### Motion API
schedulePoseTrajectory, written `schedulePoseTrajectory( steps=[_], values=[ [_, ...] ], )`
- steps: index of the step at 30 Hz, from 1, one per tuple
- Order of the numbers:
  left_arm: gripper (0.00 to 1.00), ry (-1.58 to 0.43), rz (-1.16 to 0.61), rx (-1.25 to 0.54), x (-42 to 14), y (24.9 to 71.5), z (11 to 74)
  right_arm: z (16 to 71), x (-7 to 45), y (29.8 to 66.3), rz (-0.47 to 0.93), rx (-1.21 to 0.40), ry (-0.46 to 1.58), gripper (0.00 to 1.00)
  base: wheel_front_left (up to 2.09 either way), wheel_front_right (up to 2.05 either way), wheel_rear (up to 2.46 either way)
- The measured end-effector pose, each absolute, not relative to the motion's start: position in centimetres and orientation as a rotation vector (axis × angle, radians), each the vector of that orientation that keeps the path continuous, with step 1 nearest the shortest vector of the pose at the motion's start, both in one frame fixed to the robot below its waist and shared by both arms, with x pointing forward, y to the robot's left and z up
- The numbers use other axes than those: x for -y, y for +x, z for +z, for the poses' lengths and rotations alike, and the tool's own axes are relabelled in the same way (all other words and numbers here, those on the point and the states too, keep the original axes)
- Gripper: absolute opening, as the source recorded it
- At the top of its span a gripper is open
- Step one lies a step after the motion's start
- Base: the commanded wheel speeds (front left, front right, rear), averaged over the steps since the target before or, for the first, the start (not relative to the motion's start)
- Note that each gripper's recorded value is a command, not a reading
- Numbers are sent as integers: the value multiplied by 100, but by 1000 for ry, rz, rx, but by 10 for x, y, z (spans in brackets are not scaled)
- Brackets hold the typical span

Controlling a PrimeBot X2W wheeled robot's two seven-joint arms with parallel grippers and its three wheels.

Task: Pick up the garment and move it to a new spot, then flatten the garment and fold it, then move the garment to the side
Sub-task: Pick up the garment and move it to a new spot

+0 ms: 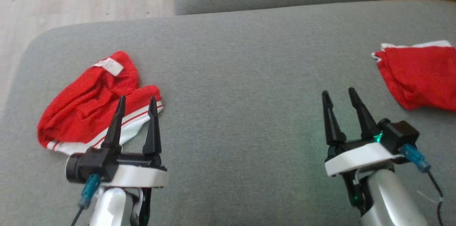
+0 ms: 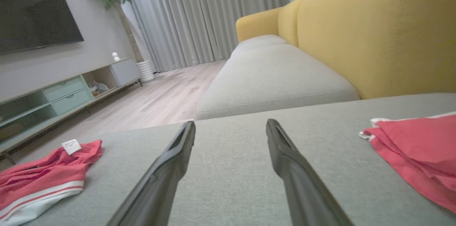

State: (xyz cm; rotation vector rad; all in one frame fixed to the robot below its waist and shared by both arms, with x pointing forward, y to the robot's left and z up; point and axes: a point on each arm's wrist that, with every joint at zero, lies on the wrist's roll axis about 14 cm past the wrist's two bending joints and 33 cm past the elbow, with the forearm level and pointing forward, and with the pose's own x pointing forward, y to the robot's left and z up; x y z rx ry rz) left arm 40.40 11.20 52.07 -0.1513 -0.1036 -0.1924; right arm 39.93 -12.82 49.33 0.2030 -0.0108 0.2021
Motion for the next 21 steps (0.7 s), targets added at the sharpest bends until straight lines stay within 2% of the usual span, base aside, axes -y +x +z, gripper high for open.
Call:
schedulePoseTrajectory(
  steps=[21],
  values=[
    [100, -145, 119, 89, -207, 320, 507, 488, 2, 370, 574, -51, 225, 100, 0, 0, 0]
  ],
)
